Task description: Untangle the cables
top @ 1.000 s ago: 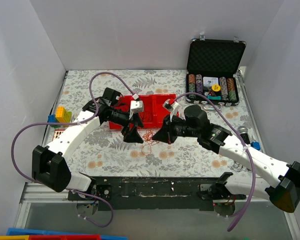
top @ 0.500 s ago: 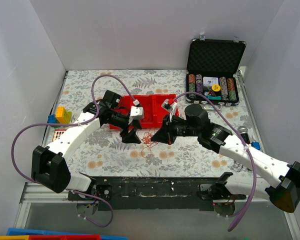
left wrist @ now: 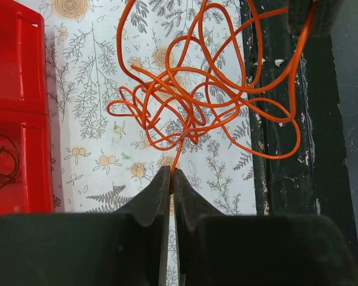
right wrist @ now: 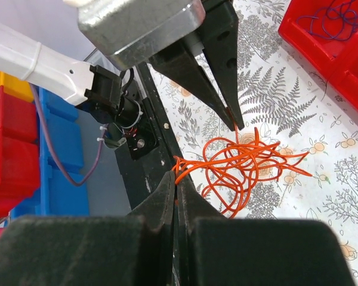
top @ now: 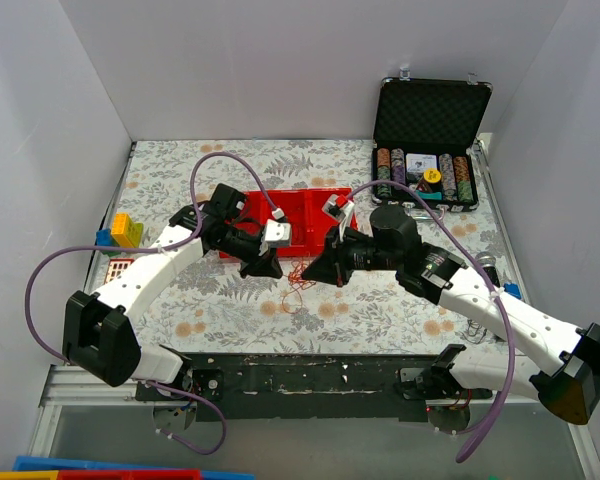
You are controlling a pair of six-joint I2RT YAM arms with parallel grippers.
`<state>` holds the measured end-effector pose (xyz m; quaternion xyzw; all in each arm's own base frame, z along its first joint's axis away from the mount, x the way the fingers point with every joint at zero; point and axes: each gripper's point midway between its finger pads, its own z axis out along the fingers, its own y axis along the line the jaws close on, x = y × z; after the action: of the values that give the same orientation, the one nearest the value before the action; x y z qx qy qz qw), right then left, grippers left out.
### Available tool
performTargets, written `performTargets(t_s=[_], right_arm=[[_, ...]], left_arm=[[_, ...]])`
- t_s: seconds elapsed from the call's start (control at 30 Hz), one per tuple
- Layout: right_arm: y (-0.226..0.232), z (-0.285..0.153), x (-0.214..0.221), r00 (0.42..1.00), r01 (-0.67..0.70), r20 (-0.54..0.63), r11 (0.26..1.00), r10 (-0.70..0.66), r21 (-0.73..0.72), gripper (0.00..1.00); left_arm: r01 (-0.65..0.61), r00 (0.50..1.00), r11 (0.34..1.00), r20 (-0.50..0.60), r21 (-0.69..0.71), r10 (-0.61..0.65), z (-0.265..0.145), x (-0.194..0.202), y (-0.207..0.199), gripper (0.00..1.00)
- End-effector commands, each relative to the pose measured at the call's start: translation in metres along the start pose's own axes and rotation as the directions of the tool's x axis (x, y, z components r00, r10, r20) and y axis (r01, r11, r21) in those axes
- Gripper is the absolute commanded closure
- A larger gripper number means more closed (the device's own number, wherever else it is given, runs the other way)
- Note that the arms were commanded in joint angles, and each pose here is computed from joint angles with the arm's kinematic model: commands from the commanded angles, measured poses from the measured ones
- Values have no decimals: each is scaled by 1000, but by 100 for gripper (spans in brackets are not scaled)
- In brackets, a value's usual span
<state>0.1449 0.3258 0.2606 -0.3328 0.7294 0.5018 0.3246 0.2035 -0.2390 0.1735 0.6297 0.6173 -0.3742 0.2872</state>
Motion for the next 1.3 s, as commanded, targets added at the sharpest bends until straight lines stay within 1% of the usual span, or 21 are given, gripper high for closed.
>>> performTargets(t_s=[0.0,0.1,0.23,0.37,0.43,0.47,0.5,0.53,0.57,0.63,0.73,0.9,0.93,1.0,1.03,1.07,1.1,1.13,1.2,1.27], right_arm=[[-9,-7,-5,999,25,18,999,-26,43,99],[-26,-12,14,1000,-5,3,996,5,88,99],[-53,-22,45,998,-51,-16,980,55,191,99],[-74,-28,80,992,-112,-29,962,123,251,98],[-84,-29,95,987,-140,-34,949,156,282,96],[-89,-31,101,985,-151,-33,941,168,302,93],[-94,-31,107,983,-159,-34,933,180,322,88],[-100,-32,114,980,-169,-40,923,195,347,85],[-108,-35,121,977,-177,-42,908,208,379,84],[-122,-39,134,969,-196,-49,873,242,446,84],[-140,-46,152,954,-217,-59,812,294,541,94],[-145,-45,170,938,-253,-61,794,341,553,93],[-145,-44,170,940,-253,-57,798,337,546,94],[-148,-45,172,939,-260,-43,786,341,561,99],[-148,-45,169,941,-260,-37,787,337,559,98],[-145,-44,164,945,-254,-35,799,324,545,93],[-141,-42,156,952,-250,-20,814,305,524,82],[-137,-39,143,961,-245,8,836,277,492,68],[-125,-35,117,974,-225,67,876,217,428,47],[-113,-33,89,978,-197,138,908,156,370,36]], left_arm=[[-38,999,999,13,-28,39,-9,-17,3,100],[-28,1000,999,-1,-44,28,-10,-14,5,100],[-25,1000,997,-20,-67,23,-14,-15,8,100],[-21,1000,995,-20,-98,19,-22,-26,12,100],[-15,1000,994,0,-105,15,-26,-37,11,100],[-13,1000,994,14,-108,15,-29,-44,11,100],[-10,1000,994,23,-112,13,-31,-49,11,100],[-17,999,993,35,-117,21,-36,-58,10,100],[-12,999,993,45,-117,17,-38,-63,9,100],[-8,998,991,66,-131,17,-44,-75,10,100],[-25,995,986,88,-163,40,-55,-93,10,100],[-52,988,974,134,-221,83,-72,-120,10,100],[-31,987,974,149,-226,66,-75,-125,8,100],[-38,982,969,170,-246,82,-82,-136,8,100],[-45,980,967,175,-250,91,-84,-140,7,100],[-55,978,965,181,-256,104,-87,-144,5,100],[-59,976,963,186,-261,110,-89,-147,5,100],[-63,974,961,193,-271,118,-91,-149,5,100],[-62,972,959,199,-277,121,-93,-152,5,100],[-60,971,958,206,-281,121,-93,-154,5,100]])
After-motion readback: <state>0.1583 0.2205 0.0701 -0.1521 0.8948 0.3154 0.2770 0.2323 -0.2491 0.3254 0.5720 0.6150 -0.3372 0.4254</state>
